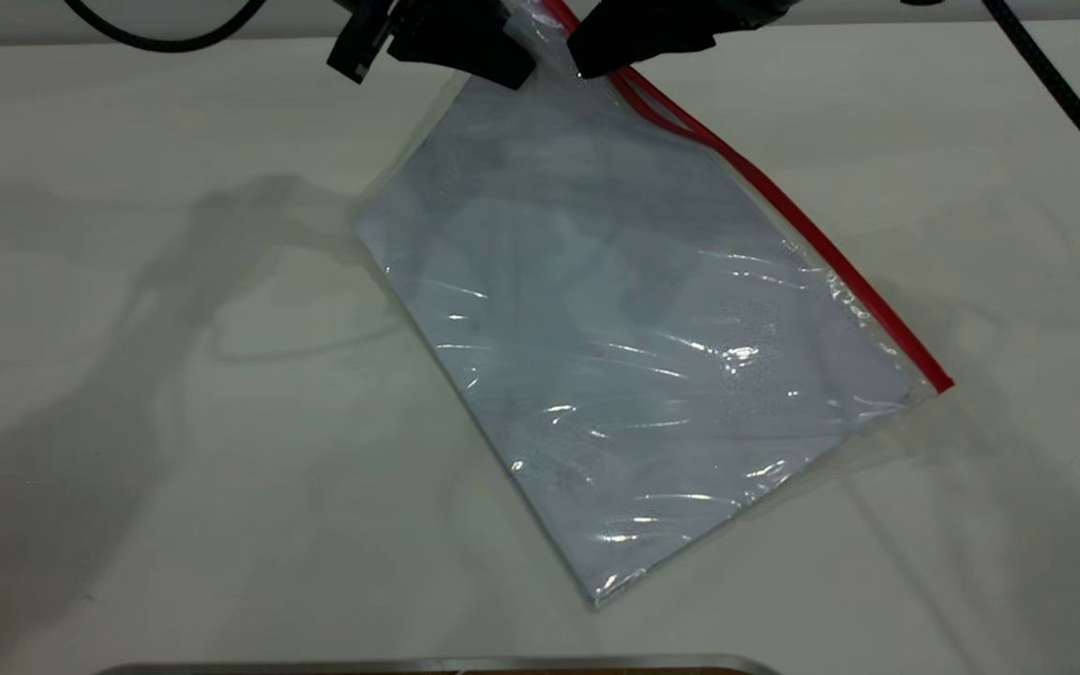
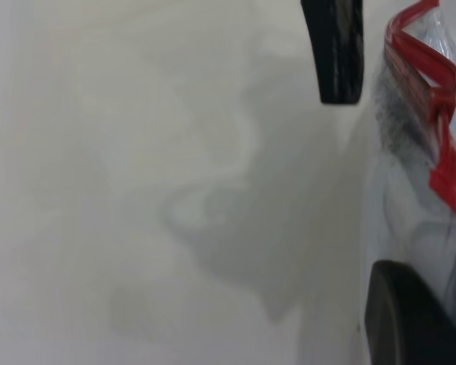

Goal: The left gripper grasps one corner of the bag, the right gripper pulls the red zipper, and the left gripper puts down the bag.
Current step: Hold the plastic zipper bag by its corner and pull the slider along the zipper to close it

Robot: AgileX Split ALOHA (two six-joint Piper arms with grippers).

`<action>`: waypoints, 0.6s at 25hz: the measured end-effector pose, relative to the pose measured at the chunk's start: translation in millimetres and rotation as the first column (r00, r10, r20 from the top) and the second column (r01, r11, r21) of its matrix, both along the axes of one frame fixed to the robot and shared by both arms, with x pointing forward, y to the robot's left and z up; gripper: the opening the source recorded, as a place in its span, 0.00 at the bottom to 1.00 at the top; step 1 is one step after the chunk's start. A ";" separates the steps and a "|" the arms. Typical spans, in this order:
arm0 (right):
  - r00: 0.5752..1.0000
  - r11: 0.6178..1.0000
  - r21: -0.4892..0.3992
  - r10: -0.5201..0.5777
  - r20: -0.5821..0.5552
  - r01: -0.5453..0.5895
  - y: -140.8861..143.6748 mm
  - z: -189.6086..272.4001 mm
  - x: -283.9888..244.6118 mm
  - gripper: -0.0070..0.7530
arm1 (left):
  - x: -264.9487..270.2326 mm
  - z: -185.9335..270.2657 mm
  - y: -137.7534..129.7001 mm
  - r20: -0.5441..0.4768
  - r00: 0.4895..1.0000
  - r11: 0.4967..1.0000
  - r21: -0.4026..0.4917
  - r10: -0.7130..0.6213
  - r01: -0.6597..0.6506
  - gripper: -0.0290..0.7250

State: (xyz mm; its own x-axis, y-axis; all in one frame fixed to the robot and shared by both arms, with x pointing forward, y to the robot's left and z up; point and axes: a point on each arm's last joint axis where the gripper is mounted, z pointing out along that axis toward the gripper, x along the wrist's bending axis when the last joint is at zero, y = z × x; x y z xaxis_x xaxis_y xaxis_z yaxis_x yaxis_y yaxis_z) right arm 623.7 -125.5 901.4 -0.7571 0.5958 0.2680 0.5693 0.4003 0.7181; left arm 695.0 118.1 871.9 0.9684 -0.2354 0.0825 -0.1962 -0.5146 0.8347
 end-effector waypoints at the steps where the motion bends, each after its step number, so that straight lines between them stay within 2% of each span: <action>1: 1.000 1.000 0.003 -0.003 -0.002 0.003 0.1 -0.2 0.2 0.68 | 0.1 0.2 -0.1 -0.008 1.000 1.000 -0.001 0.006 -0.006 0.11; 15: 0.999 0.998 0.047 -0.046 0.013 0.045 1.1 3.1 3.8 0.31 | 0.1 0.3 -0.2 -0.070 0.996 0.999 0.011 0.048 -0.047 0.11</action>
